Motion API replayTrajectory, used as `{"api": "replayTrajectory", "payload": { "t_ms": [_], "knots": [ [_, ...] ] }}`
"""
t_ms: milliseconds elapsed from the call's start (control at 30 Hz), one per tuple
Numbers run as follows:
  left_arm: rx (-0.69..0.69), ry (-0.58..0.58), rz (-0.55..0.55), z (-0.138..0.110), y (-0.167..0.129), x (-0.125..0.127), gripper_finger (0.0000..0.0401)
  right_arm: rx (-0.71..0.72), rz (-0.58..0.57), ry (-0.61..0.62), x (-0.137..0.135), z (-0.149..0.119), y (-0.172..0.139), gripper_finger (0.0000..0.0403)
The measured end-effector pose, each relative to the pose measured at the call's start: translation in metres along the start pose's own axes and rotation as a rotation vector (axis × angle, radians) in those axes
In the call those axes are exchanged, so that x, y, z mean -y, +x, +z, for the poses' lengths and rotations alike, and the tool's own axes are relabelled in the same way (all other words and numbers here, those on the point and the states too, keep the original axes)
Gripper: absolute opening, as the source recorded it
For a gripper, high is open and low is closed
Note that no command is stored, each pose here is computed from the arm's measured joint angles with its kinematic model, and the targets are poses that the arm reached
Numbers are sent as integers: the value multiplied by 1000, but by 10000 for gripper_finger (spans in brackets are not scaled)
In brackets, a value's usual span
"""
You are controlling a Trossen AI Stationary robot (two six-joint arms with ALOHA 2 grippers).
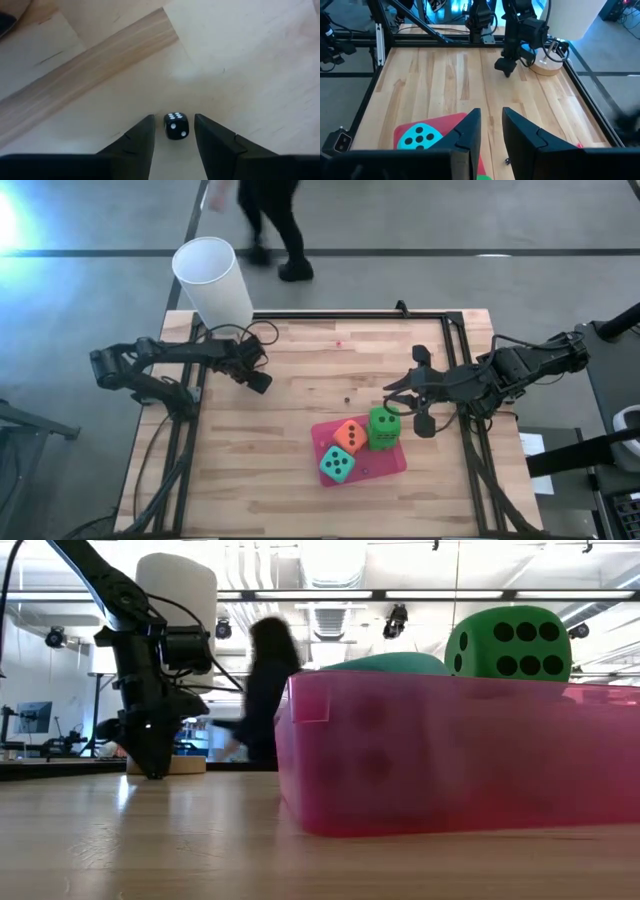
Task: Pick & Place Dice
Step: Put the left small black dice into the pink bin
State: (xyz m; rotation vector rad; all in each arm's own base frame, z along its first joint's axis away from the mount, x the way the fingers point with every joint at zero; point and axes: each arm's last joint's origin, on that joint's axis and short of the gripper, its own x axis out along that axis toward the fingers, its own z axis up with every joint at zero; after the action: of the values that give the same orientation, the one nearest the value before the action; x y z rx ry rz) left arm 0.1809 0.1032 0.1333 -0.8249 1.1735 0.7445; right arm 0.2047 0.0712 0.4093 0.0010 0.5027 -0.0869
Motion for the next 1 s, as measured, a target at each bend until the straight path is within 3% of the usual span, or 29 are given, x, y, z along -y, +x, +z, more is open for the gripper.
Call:
{"api": "replayTrajectory", "payload": {
  "t_ms": [567, 1000],
  "knots": [
    [17, 7, -1, 2, 0, 1, 49, 15, 4, 6, 0, 1, 0, 86],
    [27, 23, 9, 6, -4, 3, 46, 15, 3, 7, 0, 2, 0, 76]
  ]
}}
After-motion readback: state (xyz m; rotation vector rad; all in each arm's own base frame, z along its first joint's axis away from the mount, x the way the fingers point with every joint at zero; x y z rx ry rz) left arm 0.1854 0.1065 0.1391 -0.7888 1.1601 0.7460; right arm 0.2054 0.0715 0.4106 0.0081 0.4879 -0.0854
